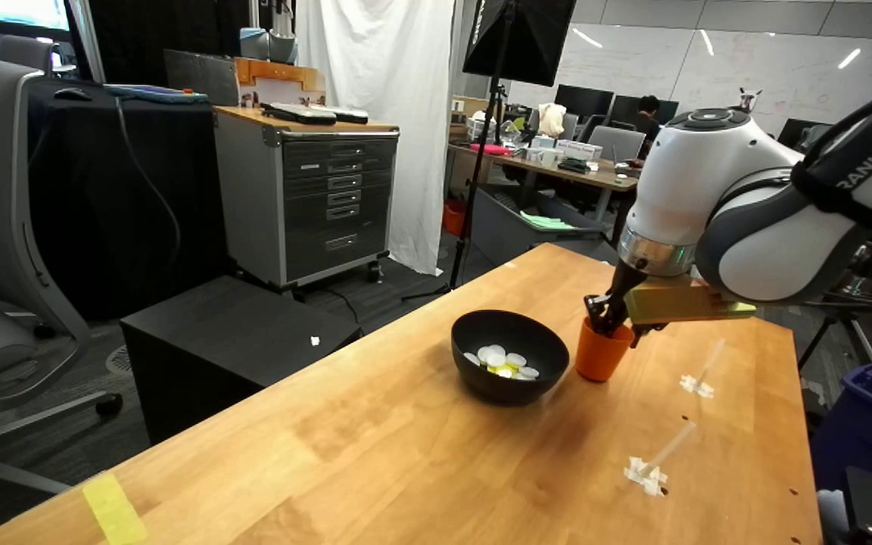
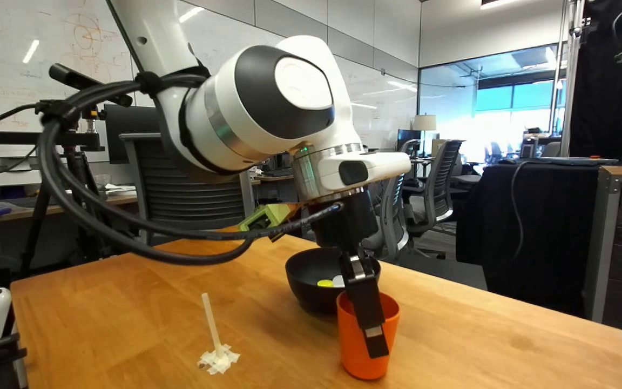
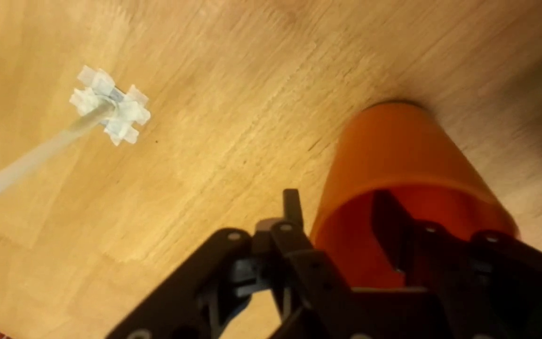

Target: Pour the contents in the orange cup into the black bowl

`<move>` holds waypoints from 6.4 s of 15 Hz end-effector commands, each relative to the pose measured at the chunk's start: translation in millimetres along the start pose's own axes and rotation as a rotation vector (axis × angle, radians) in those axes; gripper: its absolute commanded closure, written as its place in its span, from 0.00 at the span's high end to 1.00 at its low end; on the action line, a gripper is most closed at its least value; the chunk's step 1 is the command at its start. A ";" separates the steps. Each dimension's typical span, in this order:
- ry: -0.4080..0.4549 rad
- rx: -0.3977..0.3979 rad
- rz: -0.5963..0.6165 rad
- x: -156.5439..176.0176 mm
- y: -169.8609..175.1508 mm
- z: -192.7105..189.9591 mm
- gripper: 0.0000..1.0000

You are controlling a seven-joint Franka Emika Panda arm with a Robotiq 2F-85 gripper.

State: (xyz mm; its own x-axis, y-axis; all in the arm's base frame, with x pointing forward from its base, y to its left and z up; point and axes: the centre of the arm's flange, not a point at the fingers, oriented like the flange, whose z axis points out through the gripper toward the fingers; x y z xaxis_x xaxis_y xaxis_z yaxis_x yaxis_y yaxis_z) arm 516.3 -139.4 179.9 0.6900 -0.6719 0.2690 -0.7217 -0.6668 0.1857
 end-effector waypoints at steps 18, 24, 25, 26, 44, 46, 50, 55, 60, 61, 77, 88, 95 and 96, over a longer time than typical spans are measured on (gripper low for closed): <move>0.060 0.178 -0.128 -24.1 11.7 -72.9 1.00; -0.036 0.260 -0.331 -29.1 14.1 -93.8 1.00; -0.053 0.265 -0.379 -34.7 12.7 -94.6 1.00; -0.073 0.271 -0.427 -38.9 10.8 -96.0 1.00; -0.191 0.263 -0.761 -49.1 24.1 -87.5 1.00; -0.192 0.263 -0.738 -55.4 18.6 -78.1 1.00; -0.196 0.263 -0.743 -55.8 18.8 -77.9 1.00; -0.196 0.263 -0.744 -55.8 18.8 -77.9 1.00; -0.196 0.263 -0.745 -55.8 18.8 -77.8 1.00; -0.196 0.263 -0.745 -55.8 18.8 -77.8 1.00; -0.196 0.263 -0.746 -55.9 18.8 -77.8 1.00; -0.196 0.263 -0.746 -55.9 18.8 -77.8 1.00; -0.196 0.263 -0.746 -55.9 18.8 -77.8 1.00; -0.196 0.263 -0.746 -55.9 18.8 -77.8 1.00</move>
